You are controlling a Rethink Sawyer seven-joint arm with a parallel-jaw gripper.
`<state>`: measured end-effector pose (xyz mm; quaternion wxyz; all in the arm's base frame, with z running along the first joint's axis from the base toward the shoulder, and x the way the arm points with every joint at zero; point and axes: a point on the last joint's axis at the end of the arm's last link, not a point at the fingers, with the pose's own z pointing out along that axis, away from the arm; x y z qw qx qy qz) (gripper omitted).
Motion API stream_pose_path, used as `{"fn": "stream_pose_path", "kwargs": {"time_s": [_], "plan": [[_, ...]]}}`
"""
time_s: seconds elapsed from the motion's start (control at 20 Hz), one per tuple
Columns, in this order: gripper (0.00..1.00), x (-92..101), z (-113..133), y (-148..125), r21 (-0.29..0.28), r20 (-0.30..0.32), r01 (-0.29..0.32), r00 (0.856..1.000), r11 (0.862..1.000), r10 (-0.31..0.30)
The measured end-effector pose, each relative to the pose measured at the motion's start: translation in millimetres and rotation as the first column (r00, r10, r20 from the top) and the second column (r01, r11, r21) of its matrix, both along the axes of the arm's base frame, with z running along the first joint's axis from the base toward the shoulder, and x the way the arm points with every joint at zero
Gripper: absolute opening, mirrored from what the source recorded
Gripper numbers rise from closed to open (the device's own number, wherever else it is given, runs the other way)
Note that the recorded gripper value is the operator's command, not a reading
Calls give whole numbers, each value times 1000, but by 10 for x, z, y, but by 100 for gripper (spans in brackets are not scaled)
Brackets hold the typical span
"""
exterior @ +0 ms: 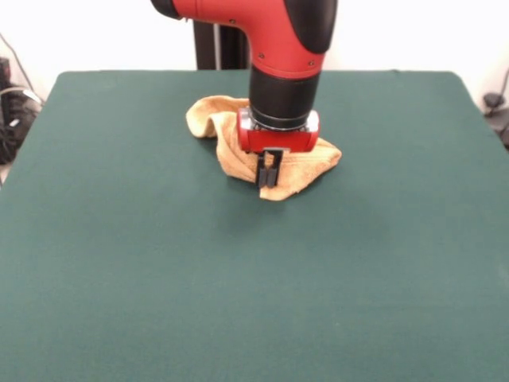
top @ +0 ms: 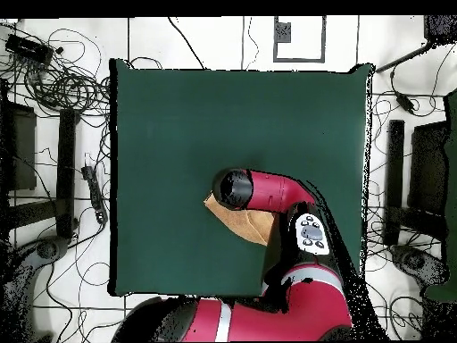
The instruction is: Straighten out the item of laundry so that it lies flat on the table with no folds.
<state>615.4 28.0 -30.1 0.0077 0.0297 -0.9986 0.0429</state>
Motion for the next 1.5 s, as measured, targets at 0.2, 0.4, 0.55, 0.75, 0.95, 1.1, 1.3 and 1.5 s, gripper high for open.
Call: {"fn": "stream_pose_path", "kwargs": {"time_s": [0.2,0.4,0.55,0.75,0.95,1.1,1.3,1.5], "plan": [[0,0,0,0,0,0,0,1000,1000,0],[0,2,3,0,0,1,0,1000,1000,0],[0,4,5,-1,0,1,0,1000,1000,0],[0,4,6,-1,0,1,0,1000,1000,0],[100,6,9,-1,0,2,0,1000,1000,0],[100,7,11,-2,-1,2,0,1000,1000,0],[100,9,13,-1,0,3,0,1000,1000,0],[100,9,13,-1,0,3,0,1000,1000,0]]}}
